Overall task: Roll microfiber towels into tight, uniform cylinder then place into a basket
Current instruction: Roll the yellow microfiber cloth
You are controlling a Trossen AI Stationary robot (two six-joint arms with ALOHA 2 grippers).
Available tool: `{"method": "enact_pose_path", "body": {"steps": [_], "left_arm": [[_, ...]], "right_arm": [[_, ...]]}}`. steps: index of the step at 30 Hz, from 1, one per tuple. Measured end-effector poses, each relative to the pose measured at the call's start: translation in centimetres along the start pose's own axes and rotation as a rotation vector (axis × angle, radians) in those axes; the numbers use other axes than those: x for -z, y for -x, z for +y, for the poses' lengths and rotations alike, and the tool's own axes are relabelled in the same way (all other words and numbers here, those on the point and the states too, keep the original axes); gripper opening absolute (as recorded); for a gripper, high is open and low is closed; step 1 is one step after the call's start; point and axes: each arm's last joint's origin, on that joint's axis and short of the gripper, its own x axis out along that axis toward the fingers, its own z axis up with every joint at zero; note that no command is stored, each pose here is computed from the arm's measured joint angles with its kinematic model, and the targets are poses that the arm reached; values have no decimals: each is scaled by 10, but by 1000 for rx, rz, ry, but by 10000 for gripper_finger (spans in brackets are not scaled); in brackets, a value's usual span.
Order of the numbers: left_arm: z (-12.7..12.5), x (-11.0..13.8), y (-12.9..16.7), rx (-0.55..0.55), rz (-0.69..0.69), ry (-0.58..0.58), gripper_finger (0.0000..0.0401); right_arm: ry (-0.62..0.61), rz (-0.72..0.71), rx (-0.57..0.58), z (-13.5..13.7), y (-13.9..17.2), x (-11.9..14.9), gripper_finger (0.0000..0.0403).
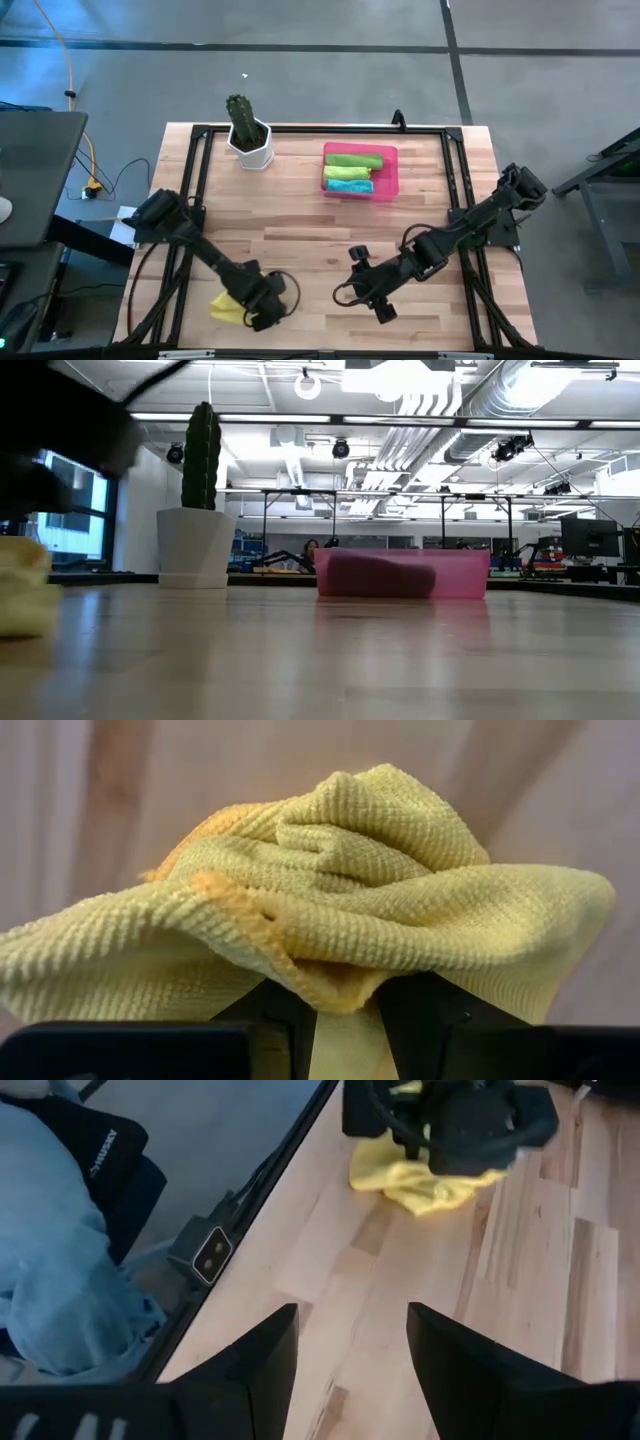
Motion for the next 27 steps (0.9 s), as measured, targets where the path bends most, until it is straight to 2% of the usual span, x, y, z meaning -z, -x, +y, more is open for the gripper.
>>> {"method": "enact_pose_path", "body": {"steps": [14, 18, 27], "left_arm": [[16, -79, 3, 220, -295, -128, 94], [25, -95, 3, 230, -350, -117, 94], [50, -117, 4, 193, -376, -75, 94]], "right_arm": [[17, -2, 1, 0, 0, 0, 181], [17, -2, 1, 0, 0, 0, 181], [17, -2, 1, 0, 0, 0, 181]]}}
